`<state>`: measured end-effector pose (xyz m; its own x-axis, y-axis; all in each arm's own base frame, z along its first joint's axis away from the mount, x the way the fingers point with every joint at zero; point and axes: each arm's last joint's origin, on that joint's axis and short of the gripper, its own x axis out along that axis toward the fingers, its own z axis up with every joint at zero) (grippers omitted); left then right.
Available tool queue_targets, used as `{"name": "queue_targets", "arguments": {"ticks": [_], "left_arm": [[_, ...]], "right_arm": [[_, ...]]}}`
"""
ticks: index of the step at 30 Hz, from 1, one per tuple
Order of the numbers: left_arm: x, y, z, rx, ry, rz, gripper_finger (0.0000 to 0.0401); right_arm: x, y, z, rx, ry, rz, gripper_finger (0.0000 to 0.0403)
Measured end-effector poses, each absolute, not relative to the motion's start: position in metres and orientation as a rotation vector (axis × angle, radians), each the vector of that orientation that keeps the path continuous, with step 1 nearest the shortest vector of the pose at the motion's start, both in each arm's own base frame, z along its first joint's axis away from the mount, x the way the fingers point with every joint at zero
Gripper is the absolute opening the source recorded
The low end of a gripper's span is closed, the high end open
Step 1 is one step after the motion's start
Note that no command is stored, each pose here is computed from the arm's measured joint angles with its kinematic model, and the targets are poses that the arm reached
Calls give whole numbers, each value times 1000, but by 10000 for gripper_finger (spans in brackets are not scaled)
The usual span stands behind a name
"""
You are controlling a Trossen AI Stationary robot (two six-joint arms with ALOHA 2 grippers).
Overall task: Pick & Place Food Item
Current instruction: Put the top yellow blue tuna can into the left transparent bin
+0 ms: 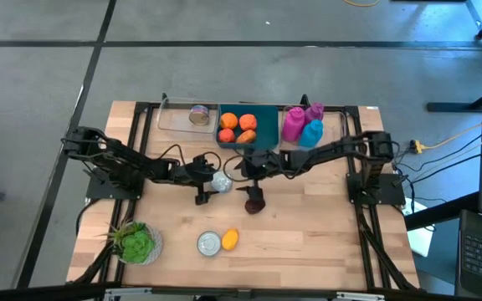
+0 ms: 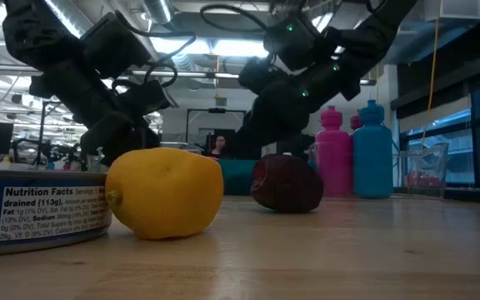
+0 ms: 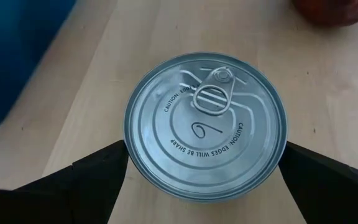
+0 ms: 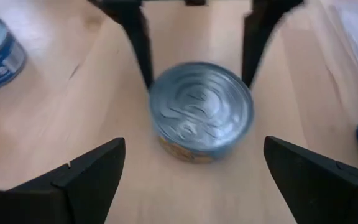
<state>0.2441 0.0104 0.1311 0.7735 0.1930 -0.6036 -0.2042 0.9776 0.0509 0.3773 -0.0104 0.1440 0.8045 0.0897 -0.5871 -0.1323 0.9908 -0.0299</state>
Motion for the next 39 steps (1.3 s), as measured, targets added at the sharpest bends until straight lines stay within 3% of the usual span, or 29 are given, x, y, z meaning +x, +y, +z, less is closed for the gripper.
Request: {"name": "queue_targets", "arguments": {"ticks": [8,17,22,39], "left_arm": [[243,10,130,-25,665,221,395],[240,10,127,21,720,211,396],[237,10,123,25,772,216,397],[258,16,119,-12,577,184,396]], "right_arm": [[380,-7,148,-119,635,133,370],[380,-5,147,-66,639,178,269],[375,-5,142,-52,713,186,236],[375,-9,145,-80,704,105,235]]}}
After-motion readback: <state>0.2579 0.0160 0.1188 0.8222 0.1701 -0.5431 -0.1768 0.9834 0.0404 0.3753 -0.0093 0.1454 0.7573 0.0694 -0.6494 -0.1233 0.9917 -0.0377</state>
